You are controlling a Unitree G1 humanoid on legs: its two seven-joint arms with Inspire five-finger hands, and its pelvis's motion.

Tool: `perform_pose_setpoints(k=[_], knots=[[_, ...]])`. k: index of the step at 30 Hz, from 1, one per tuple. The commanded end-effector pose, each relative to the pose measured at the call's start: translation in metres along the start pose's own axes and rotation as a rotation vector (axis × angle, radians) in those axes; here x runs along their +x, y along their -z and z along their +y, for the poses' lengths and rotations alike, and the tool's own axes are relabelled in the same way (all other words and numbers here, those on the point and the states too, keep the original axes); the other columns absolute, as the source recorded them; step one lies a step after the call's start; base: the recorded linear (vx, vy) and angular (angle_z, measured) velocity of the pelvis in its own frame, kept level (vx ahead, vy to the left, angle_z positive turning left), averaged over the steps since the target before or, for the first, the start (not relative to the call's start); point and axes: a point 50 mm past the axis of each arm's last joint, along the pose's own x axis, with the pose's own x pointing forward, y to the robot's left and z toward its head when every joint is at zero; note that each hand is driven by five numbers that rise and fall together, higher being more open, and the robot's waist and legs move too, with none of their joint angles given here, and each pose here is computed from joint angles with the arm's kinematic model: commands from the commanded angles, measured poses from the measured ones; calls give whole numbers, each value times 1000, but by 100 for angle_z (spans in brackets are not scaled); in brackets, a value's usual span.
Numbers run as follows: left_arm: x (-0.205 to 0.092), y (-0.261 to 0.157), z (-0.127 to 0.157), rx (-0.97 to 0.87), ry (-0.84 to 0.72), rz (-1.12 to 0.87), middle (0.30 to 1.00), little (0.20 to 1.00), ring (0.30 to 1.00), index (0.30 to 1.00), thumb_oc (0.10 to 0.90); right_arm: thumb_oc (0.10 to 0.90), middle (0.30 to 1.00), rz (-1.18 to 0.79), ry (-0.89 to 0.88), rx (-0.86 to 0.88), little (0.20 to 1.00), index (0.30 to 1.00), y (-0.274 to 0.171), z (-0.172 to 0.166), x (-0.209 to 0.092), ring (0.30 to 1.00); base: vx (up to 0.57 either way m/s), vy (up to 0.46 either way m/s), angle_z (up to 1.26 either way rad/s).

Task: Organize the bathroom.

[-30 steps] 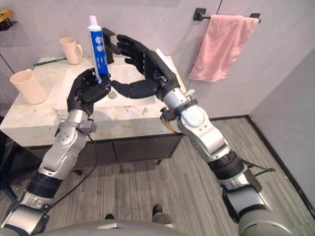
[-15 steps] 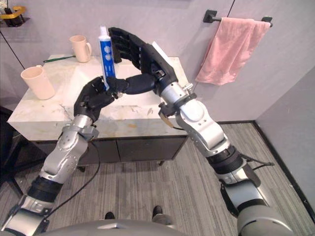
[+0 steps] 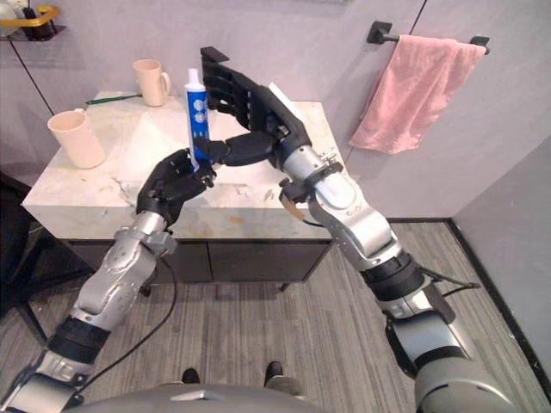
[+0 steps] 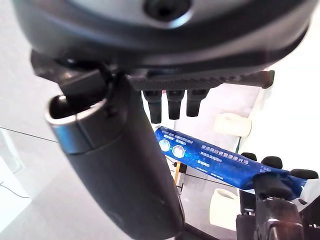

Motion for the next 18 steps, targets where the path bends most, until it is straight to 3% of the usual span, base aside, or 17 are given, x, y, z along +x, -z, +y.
perform_pose_setpoints(k=[1,18], knots=[[5,-54,-29,6,182,-308,300,300,300,300,400,800,900,-254,33,-8,900,900,-58,-11,28,900,-5,24,10],[5,-44,-34,46,233,-257,300,300,300,300,400,800,900,-205,24,99,900,900,-47,-11,34,900,-1,1,1]])
